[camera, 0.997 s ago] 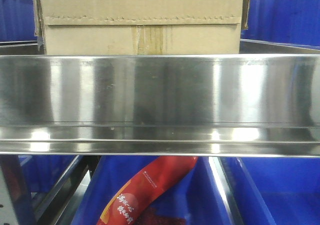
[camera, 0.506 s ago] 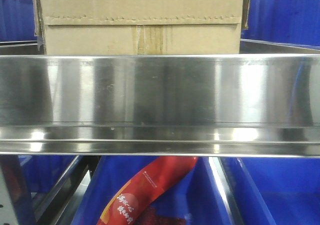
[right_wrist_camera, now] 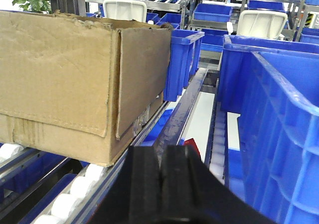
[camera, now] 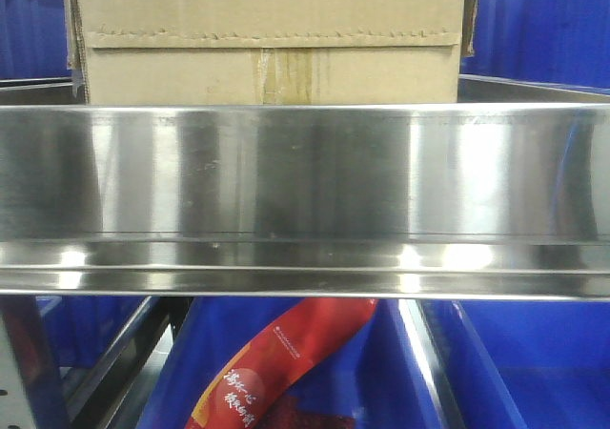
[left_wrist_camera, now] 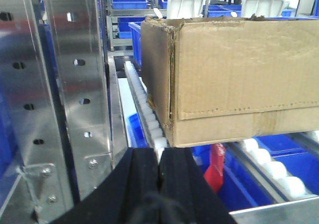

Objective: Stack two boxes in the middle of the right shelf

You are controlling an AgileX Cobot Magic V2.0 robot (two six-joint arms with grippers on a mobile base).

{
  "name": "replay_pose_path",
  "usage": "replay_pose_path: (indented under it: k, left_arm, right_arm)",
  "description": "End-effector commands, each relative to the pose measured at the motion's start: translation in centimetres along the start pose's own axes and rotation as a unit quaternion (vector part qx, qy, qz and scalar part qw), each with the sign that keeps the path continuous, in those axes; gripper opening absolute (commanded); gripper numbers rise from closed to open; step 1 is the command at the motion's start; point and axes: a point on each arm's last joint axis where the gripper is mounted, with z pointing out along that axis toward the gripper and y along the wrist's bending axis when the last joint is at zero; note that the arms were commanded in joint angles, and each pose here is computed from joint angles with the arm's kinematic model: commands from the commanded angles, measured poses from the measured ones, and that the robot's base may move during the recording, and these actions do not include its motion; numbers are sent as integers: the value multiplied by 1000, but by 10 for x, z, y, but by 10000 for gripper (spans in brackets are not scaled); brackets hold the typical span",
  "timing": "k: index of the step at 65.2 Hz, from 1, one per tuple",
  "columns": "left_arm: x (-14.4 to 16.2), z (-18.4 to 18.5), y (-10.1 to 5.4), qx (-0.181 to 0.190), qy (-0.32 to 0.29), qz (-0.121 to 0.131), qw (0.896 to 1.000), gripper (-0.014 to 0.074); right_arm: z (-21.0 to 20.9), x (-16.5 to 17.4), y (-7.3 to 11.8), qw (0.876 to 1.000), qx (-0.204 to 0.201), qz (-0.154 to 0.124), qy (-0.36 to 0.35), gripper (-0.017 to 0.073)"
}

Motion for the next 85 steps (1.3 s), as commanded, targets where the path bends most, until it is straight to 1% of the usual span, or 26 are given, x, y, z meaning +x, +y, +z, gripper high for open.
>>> replay_pose_path:
  k: [1,3,5,12,17,21,26,32,36,37,38,39,40,42,53,85]
  left_arm:
    - [3,-2,0,-12,-20,-16,1000,-111]
    - [8,-3,0,-19,-26,-24,999,-111]
    - [11,-3,0,-25,-32,-26,999,-111]
    - [33,-3,1,-58,-50,-7,997,-111]
    - [51,0,2,-77,-60,-8,995,-111]
    - [68,4,2,-82,-61,-16,995,-111]
    - [85,9,3,-85,-73,-15,994,-111]
    - [113,21,4,-85,-71,-15,994,-111]
    - [125,25,5,-84,-89,-14,992,-111]
    - [126,25,5,-83,-93,-13,992,-111]
    - [122,25,5,-83,-114,-11,990,-111]
    - [121,24,5,-83,-122,-11,989,-111]
    - [125,25,5,-83,-99,-13,992,-111]
    - [127,25,5,-83,-90,-13,992,-111]
    - [124,25,5,-83,-105,-12,991,-111]
    - [124,25,5,-83,-105,-12,991,-111]
  right_arm:
    - [-1,-1,-1,1000,6,-7,-13,-162]
    - [-1,-1,-1,1000,6,-7,-13,-162]
    - [-1,-1,-1,1000,6,-7,-13,-162]
    - [-1,-1,-1,1000,6,-7,-13,-162]
    - [-1,-1,-1,1000,6,-7,-13,-162]
    - [-1,-1,-1,1000,6,-7,-13,-162]
    - [-1,-1,-1,1000,6,-7,-13,-162]
    - [-1,-1,-1,1000,6,-7,-13,-162]
    - [-1,-1,-1,1000,5,-7,-12,-162]
    - [-1,-1,-1,1000,5,-7,-12,-162]
    - [-1,-1,-1,1000,5,-7,-12,-162]
    - [-1,-1,-1,1000,5,-7,-12,-162]
    - [-1,-1,-1,1000,5,-7,-12,-162]
    - [-1,-1,-1,1000,5,-7,-12,-162]
    - [-1,-1,-1,1000,5,-7,-13,-162]
    - [-1,-1,-1,1000,5,-7,-13,-162]
